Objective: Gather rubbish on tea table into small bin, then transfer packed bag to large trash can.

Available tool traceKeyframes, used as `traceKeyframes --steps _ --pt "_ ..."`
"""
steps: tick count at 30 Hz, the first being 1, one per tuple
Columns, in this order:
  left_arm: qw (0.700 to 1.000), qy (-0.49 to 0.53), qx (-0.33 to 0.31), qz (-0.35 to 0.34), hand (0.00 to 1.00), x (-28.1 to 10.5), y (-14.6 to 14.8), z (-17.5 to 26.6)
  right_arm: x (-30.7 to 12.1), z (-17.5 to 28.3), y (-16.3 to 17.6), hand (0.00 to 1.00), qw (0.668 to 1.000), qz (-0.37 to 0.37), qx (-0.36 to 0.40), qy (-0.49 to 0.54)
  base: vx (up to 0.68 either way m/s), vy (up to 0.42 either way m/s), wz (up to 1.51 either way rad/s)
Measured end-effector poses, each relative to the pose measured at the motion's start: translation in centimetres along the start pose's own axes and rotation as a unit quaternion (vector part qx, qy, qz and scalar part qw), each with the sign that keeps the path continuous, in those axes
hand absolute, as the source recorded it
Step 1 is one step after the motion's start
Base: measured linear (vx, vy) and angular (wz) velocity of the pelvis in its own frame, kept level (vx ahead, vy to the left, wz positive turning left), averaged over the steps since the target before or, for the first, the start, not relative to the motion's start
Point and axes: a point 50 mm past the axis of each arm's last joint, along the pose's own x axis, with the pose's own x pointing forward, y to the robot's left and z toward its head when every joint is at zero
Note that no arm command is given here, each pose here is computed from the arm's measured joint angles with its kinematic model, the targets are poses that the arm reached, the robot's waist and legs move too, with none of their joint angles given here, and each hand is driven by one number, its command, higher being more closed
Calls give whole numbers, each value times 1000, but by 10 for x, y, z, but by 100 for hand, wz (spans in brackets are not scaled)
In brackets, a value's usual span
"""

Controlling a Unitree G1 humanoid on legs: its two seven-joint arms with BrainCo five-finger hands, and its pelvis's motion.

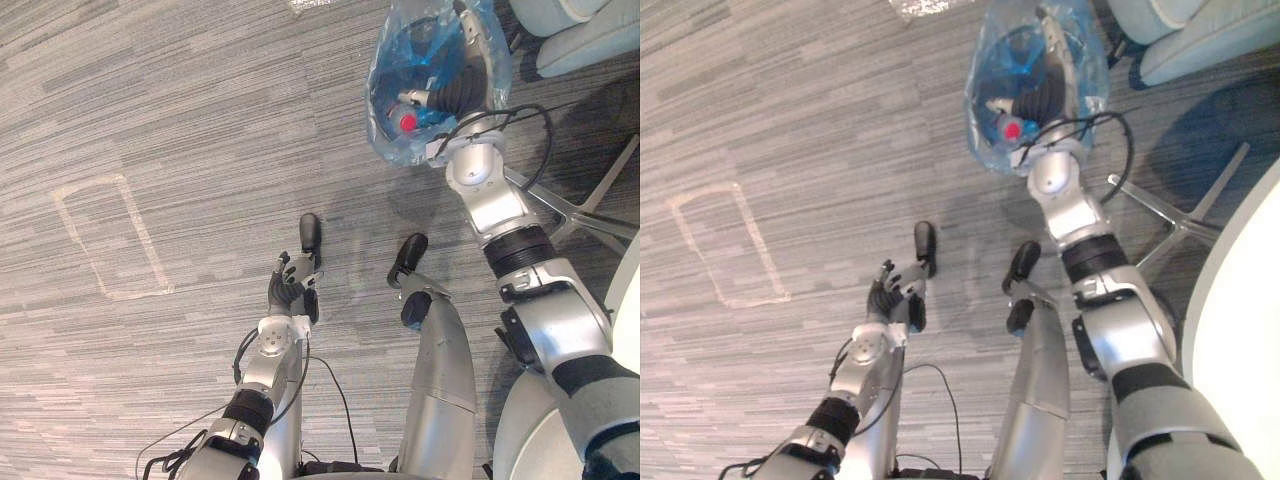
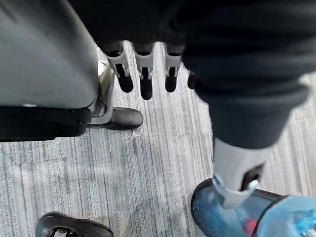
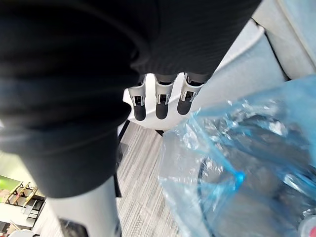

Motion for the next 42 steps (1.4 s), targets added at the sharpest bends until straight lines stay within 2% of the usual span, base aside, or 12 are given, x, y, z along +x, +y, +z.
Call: traceKeyframes --steps 7,13,21,29,30,42 --pt "1000 -7 0 2 0 1 1 3 -9 0 8 0 992 24 -118 -43 -31 -6 -9" --pt "1000 -10 1 -3 0 0 -1 5 -15 -3 20 0 979 55 -186 -59 -38 0 -3" --pt "1000 -28 -8 -11 0 0 -6 14 -28 -47 31 0 947 129 -296 7 -40 -6 11" --pt "997 -69 -29 -23 0 0 -11 34 -28 -64 27 0 928 149 -339 46 -35 -14 8" --pt "997 -71 -31 -23 0 0 -11 36 -28 -65 27 100 927 150 -341 48 -48 -16 9" --pt "996 -72 -49 -28 0 -1 -15 38 -33 -70 33 100 922 173 -341 60 -55 -7 4"
